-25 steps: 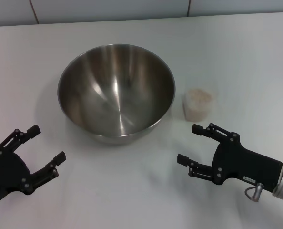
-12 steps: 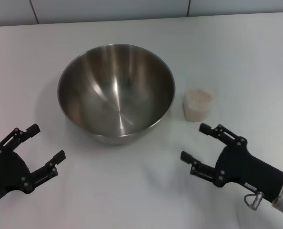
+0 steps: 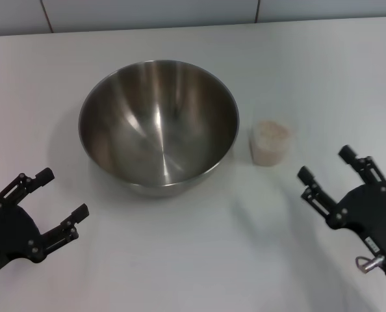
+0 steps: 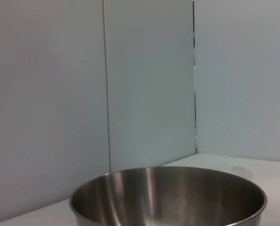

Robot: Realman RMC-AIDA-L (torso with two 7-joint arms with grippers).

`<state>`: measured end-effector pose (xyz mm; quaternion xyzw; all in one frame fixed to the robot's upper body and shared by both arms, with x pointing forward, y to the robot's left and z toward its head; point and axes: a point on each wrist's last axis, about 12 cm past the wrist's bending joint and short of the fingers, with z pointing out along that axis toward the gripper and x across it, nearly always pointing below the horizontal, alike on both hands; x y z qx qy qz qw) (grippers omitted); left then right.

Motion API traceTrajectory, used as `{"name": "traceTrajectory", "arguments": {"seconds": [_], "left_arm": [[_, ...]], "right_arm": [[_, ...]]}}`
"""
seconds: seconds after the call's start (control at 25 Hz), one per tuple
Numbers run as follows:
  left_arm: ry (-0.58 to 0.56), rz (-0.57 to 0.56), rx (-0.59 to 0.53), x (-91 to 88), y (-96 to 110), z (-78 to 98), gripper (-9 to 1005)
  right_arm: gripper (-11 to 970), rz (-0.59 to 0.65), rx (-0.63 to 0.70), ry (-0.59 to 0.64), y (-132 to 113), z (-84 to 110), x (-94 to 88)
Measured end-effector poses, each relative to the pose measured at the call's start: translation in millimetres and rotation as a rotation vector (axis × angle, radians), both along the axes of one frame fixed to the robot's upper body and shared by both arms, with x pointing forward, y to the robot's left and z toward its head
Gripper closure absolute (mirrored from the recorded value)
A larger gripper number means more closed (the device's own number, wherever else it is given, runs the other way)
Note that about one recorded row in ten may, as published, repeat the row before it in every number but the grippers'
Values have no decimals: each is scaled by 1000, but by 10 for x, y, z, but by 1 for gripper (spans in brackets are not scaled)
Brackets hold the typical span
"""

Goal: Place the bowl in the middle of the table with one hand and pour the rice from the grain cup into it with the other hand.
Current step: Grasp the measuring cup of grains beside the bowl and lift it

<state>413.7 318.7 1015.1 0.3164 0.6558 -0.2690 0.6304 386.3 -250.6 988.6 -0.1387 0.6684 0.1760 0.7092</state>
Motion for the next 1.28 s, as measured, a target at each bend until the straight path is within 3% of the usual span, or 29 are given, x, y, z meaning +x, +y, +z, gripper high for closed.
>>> {"name": "traceTrajectory", "arguments": {"seconds": [0.2,0.6,1.28], "left_arm": [[0,0,1,-1,7,2,149],[6,5,-3,9,31,12,149],[3,10,-5,26,7,7,149]], "right_arm": [[140,-102,4,42,-66,-40,75],[141,-193,-21,94,-166,-80,300],[139,-156,-64,137,-101,-100,540]]}}
